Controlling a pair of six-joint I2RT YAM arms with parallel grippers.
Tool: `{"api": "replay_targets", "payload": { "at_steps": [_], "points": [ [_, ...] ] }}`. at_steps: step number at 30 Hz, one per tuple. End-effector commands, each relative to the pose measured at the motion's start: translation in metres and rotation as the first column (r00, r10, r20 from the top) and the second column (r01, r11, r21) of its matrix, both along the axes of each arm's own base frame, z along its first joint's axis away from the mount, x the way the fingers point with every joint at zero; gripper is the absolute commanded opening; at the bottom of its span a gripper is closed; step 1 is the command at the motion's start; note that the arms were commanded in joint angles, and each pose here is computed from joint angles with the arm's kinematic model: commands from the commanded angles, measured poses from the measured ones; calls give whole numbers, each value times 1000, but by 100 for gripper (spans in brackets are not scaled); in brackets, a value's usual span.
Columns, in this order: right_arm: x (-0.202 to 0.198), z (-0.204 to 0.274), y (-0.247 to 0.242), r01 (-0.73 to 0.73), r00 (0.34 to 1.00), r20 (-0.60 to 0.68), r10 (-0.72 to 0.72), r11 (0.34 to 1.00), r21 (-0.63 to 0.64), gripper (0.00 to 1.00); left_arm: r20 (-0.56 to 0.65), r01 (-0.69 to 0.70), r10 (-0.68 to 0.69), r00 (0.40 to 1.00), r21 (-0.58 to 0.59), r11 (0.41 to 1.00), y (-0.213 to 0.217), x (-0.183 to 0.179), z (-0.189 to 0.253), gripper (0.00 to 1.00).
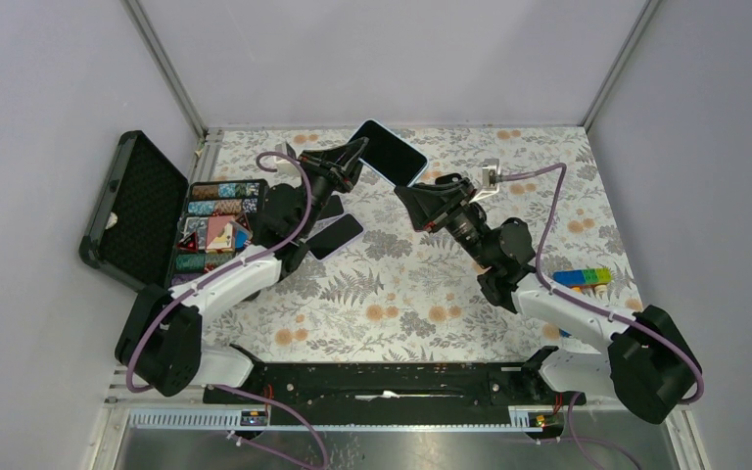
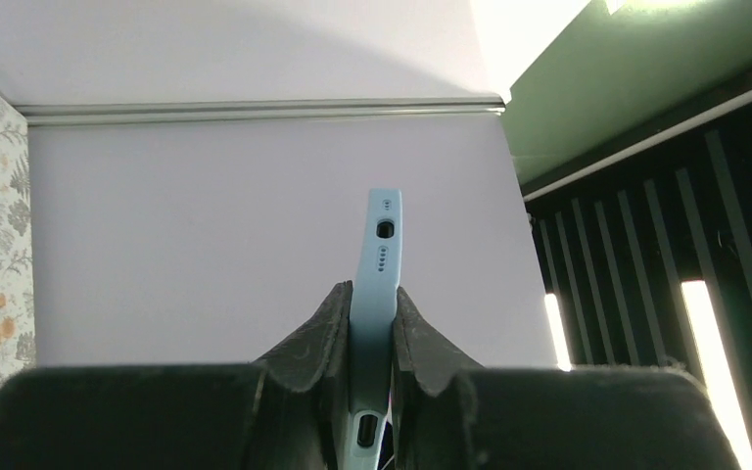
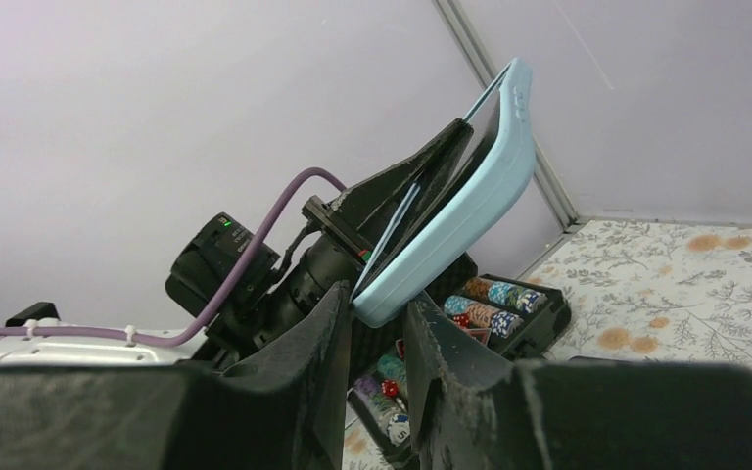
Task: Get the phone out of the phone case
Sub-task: Remove the phone case from the phone.
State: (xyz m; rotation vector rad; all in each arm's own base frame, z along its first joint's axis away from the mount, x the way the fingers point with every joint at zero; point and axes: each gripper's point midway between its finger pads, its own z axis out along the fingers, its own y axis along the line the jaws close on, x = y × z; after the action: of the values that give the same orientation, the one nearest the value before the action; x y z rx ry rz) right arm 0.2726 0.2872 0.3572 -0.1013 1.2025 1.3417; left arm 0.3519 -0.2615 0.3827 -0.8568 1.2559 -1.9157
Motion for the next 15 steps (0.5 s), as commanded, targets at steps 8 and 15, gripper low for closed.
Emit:
{"api": "replay_targets", "payload": {
  "at_steps": [8, 15],
  "points": [
    [45, -84, -10, 217, 973, -7, -231, 926, -310, 0, 165, 154, -116, 979, -240, 958, 12, -55, 93, 0],
    [51, -91, -21, 271, 954, -35, -297, 908, -320, 0, 152, 169, -133, 979, -254, 952, 11, -54, 89, 0]
  ]
}}
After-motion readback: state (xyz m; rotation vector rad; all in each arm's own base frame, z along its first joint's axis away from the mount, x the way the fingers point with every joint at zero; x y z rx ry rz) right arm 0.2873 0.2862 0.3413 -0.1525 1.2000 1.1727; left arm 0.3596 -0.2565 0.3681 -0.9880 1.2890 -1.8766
